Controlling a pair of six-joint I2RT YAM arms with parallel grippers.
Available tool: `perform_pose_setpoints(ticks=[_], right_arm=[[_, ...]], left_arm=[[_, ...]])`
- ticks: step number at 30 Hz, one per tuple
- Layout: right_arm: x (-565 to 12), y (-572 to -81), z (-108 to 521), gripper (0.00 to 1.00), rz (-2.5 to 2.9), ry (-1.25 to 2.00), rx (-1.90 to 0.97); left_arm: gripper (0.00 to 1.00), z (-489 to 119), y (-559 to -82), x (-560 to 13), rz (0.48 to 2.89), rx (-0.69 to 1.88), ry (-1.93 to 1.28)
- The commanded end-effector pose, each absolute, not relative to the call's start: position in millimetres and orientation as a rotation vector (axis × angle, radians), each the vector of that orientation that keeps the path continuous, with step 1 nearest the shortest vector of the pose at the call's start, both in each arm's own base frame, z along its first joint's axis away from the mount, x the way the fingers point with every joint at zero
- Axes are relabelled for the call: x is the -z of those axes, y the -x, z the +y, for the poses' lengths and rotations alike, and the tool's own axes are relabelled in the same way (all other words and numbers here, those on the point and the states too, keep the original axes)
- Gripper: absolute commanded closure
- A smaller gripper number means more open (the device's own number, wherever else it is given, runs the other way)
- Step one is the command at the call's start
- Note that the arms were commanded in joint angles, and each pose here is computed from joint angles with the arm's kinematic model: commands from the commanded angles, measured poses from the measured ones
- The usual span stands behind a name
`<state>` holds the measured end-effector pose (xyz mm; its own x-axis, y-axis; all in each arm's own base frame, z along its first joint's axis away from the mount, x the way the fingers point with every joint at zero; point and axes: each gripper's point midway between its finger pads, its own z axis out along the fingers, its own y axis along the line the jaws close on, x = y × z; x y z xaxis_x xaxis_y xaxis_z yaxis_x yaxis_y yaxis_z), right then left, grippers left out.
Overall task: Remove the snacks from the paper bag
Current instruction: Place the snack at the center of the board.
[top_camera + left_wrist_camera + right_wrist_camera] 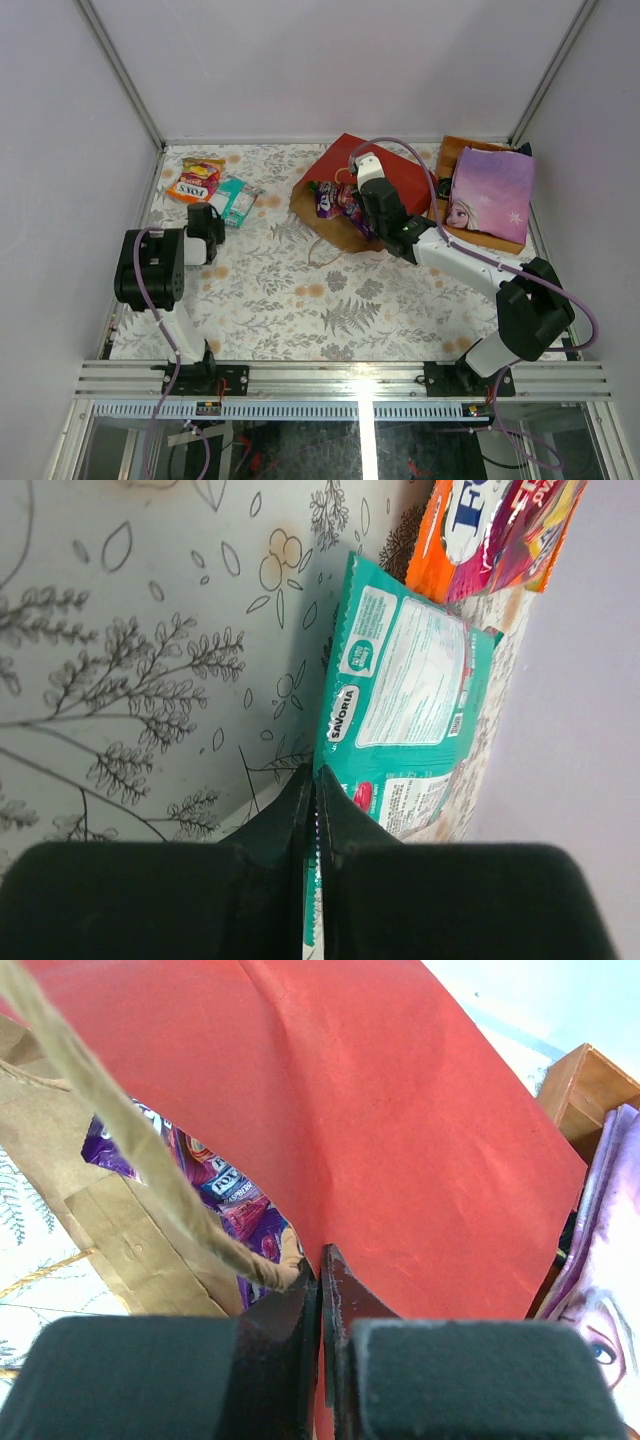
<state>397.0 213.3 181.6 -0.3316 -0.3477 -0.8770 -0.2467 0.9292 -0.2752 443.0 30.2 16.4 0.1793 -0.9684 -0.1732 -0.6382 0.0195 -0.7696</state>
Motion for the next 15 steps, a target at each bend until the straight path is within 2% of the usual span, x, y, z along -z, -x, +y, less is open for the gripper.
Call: perform_pose_setpoints(ticks=[1,15], right_arm=[[-183.0,-397.7,214.7,1.00,1.935,0.411,0.075],[-176.2,-391.4,214.2,1.00,1.947,0.432,0.057]], left_arm=[[1.00,46.3,-442.8,-29.9,1.287,0.507,1.820],[1.00,41.5,-477.7,-11.9,1.137,0.566,1.963]])
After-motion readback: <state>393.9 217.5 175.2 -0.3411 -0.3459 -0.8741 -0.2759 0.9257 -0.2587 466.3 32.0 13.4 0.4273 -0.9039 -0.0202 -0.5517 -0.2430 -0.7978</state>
